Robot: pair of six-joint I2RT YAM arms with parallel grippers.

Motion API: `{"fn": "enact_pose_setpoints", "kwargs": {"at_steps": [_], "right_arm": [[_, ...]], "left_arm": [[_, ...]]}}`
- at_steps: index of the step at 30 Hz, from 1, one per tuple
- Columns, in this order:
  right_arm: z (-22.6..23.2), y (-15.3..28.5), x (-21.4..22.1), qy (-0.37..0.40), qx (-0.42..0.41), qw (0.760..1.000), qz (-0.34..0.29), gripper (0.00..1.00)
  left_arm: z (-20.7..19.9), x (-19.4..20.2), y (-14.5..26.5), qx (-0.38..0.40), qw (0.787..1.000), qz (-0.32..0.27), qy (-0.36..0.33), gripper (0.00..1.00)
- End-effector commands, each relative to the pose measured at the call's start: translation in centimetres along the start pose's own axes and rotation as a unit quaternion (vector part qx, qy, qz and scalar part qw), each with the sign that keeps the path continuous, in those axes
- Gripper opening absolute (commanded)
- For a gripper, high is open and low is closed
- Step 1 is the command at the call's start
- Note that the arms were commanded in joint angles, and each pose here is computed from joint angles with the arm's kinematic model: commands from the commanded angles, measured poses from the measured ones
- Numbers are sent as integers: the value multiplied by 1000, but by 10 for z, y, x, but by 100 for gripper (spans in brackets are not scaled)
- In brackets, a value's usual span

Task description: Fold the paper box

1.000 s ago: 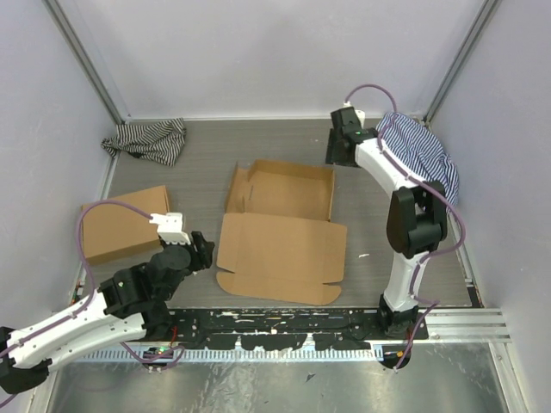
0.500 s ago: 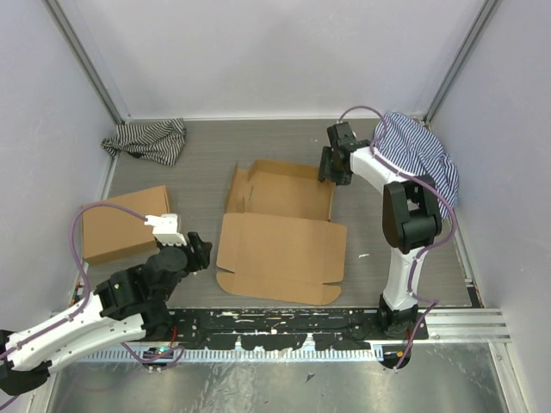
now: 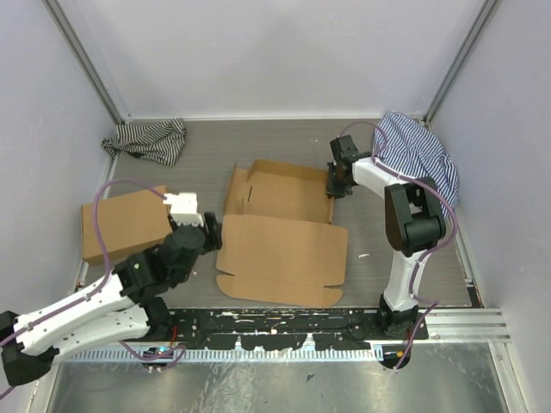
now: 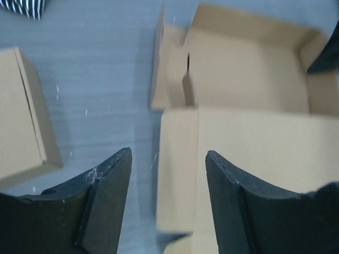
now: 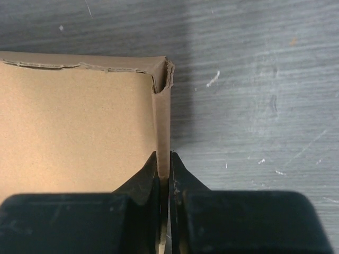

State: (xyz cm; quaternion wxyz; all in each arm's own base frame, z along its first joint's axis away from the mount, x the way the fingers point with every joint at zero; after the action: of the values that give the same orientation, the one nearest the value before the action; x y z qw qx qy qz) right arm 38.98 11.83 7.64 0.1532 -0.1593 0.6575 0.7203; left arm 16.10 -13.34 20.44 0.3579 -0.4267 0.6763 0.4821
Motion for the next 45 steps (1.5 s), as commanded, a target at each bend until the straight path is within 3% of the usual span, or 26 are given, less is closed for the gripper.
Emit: {"fn": "enact_pose_setpoints", "kwargs": {"at_steps": [1,8,12,16,21,26,31,36,40,45], "right_arm": [[0,20,3,9,-15,1000,-24,1],[-7,33,26,15,-9,1000,-25,1],[-13,45,34,18,0,999,-30,1],[-15,52,41,25,0,999,-30,1],[-15,52,48,31,-7,999,-24,1],[-14,57,52,20,-24,998,-51,1],[-15,80,49,27,-39,992,-113,1],[-16,106,46,37,-48,984,-167,1],[-17,114,46,40,-48,983,-173,1],[-15,113,45,36,-52,984,-169,1]], "left_arm": [[-41,-69,-17,45,997,-39,44,66],[-14,-102,-96,-6,991,23,133,67],[11,-71,-146,-20,974,100,204,64],[18,-33,-176,-40,962,178,202,60],[22,-4,-195,-56,953,228,192,57],[33,13,-196,-80,950,237,187,57],[41,10,-188,-92,958,207,179,57],[42,17,-192,-92,957,212,176,57],[36,22,-197,-69,955,218,190,57],[14,26,-199,27,950,214,225,55]]}}
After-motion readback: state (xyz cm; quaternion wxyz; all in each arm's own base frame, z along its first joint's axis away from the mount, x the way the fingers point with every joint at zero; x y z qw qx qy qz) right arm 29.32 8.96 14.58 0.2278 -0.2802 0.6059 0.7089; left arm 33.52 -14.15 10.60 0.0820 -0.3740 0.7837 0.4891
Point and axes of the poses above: each gripper's point midway between its finger pads, its own y axis back along the fingers, its own z axis along the line the jaws close on, x = y × z, the point moved 5 cm from there along y, back along the fingers, and after that the axes turned 8 degrees about y, right-handed, at the moved point
